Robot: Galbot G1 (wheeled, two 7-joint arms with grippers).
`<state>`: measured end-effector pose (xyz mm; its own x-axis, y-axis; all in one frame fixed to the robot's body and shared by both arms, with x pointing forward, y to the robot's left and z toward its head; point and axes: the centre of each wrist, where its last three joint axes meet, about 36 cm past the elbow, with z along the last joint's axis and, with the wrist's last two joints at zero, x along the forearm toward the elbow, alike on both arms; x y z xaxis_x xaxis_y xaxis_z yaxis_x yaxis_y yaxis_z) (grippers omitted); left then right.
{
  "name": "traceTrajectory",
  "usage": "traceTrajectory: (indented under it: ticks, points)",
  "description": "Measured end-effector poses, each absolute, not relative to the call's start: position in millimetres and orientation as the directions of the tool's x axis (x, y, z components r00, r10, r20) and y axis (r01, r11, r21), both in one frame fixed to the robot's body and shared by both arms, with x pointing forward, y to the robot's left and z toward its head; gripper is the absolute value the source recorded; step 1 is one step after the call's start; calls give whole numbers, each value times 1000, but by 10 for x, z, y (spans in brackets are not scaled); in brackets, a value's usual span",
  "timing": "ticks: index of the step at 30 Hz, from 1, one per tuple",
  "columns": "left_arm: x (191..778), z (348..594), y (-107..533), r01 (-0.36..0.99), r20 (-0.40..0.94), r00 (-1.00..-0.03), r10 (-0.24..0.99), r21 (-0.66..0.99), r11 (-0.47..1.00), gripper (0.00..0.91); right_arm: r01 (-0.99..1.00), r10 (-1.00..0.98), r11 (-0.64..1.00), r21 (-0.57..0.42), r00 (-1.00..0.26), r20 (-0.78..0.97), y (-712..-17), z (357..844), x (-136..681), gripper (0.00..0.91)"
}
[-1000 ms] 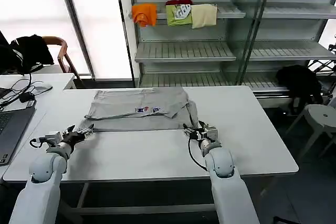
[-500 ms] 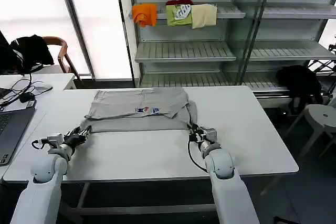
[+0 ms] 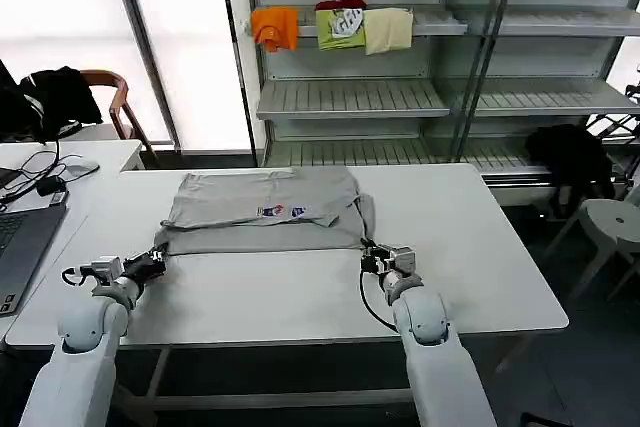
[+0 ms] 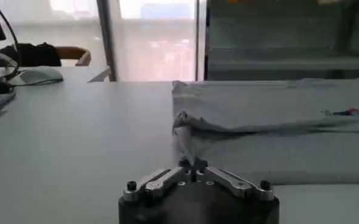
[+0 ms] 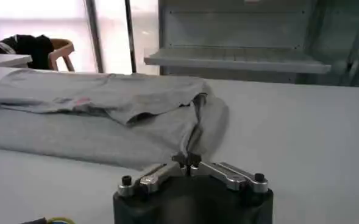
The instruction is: Fold and organize the clothes.
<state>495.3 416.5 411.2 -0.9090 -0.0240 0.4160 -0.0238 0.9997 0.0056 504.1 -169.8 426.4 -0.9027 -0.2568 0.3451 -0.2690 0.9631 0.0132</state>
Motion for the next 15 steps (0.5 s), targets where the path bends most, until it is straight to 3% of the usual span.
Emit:
traceTrajectory:
  ticks: [15]
  points:
    - [4136,4386,4022,14,393,-920,16,-7,1000,0,-270,-244,962,-42,-917,316,-1909,4465,4043,0]
